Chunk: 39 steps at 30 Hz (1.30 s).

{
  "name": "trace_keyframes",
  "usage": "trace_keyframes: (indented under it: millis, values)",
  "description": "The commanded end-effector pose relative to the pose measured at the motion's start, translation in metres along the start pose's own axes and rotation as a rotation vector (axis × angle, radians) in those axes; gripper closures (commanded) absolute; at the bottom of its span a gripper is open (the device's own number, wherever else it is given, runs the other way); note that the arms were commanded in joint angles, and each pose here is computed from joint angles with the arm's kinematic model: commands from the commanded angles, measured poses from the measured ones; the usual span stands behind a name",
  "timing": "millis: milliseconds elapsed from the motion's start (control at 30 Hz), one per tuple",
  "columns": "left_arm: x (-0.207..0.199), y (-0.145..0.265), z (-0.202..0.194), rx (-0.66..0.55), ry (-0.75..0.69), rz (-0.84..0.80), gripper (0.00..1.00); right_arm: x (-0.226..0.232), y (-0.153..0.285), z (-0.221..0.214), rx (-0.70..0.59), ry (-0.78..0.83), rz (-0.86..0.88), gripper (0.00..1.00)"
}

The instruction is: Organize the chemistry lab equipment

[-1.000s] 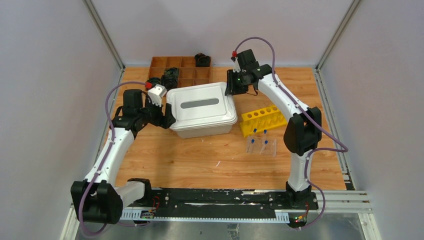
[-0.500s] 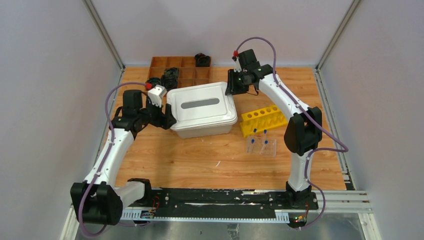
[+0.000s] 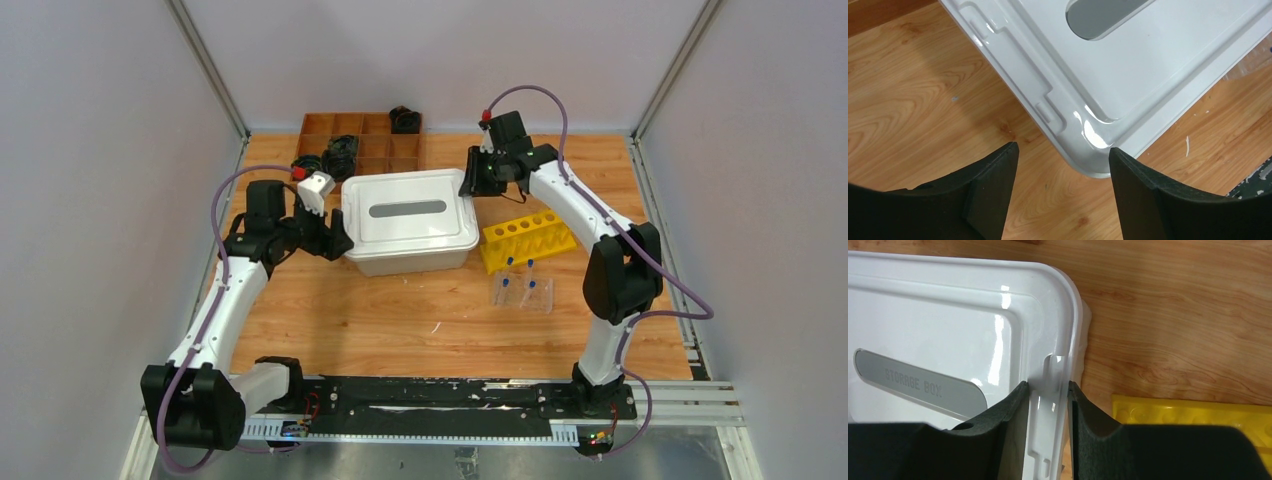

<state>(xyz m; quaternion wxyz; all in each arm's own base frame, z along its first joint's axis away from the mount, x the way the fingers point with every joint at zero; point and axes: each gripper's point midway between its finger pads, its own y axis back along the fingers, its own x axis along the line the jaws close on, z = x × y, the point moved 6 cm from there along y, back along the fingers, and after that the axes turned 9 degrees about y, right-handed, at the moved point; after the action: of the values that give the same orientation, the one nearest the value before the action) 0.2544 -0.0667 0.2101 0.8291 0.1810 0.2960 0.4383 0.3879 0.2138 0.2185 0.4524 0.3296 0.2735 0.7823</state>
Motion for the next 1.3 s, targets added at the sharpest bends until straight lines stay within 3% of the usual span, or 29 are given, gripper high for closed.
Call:
trace_keyframes:
  millis: [0, 233, 367, 600, 800, 1033, 1100, 1200, 1267]
  values:
    - [-0.001, 0.004, 0.007, -0.021, -0.046, 0.024, 0.28, -0.016, 0.0, -0.03, 0.097, -0.044, -0.062, 0.7]
    - [0.005, 0.004, 0.009, -0.026, -0.043, 0.07, 0.29, -0.004, -0.011, -0.038, 0.132, -0.043, -0.001, 0.68]
    - [0.011, 0.002, 0.01, -0.033, -0.053, 0.108, 0.3, 0.001, -0.013, -0.055, 0.148, -0.046, -0.056, 0.69]
    - [0.029, -0.011, 0.005, -0.005, -0.074, 0.171, 0.32, -0.021, 0.003, -0.064, 0.009, -0.158, -0.258, 0.68]
    - [0.035, -0.025, 0.012, -0.012, -0.046, 0.162, 0.32, -0.015, 0.012, -0.064, -0.03, -0.21, -0.241, 0.67]
    - [0.036, -0.017, 0.03, -0.027, -0.058, 0.211, 0.3, -0.006, 0.028, -0.049, -0.034, -0.153, -0.227, 0.51]
    - [0.033, -0.006, 0.04, -0.03, -0.068, 0.231, 0.23, -0.008, 0.046, -0.037, -0.077, -0.126, -0.252, 0.43]
    - [0.023, 0.018, 0.061, -0.083, -0.097, 0.261, 0.03, -0.009, 0.083, -0.014, -0.169, -0.089, -0.292, 0.29]
    - [0.018, 0.035, 0.073, -0.118, -0.119, 0.282, 0.0, -0.007, 0.114, 0.003, -0.254, -0.065, -0.31, 0.15]
